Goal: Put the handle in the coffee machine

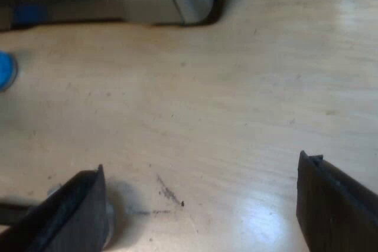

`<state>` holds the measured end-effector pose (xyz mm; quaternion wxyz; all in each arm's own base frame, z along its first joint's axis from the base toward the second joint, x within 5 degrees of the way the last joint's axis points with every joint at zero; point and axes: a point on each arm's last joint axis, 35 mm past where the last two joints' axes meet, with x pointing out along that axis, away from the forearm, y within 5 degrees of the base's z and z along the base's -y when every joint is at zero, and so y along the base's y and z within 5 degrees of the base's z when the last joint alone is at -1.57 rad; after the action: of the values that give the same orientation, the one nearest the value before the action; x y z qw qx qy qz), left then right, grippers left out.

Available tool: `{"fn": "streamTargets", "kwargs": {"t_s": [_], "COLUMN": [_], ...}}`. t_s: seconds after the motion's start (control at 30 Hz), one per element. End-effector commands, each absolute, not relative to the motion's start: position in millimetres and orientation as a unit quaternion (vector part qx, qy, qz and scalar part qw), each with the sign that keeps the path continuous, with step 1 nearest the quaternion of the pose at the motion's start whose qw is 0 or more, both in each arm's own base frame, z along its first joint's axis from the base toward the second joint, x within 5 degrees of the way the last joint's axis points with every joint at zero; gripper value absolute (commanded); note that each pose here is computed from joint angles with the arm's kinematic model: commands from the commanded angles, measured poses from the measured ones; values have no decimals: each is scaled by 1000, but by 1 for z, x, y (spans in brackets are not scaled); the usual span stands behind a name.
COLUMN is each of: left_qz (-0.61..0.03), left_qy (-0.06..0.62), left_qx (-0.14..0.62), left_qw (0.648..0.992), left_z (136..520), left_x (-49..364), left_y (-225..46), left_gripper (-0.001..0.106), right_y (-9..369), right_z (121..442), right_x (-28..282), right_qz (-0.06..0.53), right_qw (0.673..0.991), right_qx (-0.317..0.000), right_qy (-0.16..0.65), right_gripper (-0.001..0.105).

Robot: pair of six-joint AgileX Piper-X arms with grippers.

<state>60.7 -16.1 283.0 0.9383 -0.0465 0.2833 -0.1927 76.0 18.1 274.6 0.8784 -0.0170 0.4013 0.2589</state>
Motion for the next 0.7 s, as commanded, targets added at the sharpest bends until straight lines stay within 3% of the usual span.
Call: {"fn": "streamTargets", "kwargs": {"t_s": [0.03, 0.3, 0.47, 0.6, 0.7], "left_qz": [-207, -190, -188, -260, -284], "left_qy": [280, 272, 266, 271, 282], "left_qx": [-50, -43, -41, -63, -73], "left_qw": [936, 942, 945, 925, 913], "left_z": [293, 298, 299, 299, 297], "left_x": [64, 66, 67, 64, 65], "left_y": [-18, -16, -16, -21, -23], "left_gripper": [79, 78, 66, 62, 70], "right_y": [23, 28, 28, 29, 29], "right_z": [277, 277, 277, 277, 277], "right_x": [74, 72, 72, 71, 69], "right_qz": [292, 302, 305, 308, 309], "right_qw": [867, 859, 859, 855, 850], "right_qx": [-29, -20, -21, 0, 7], "right_qy": [402, 412, 412, 418, 427], "right_gripper": [69, 69, 69, 69, 75]}}
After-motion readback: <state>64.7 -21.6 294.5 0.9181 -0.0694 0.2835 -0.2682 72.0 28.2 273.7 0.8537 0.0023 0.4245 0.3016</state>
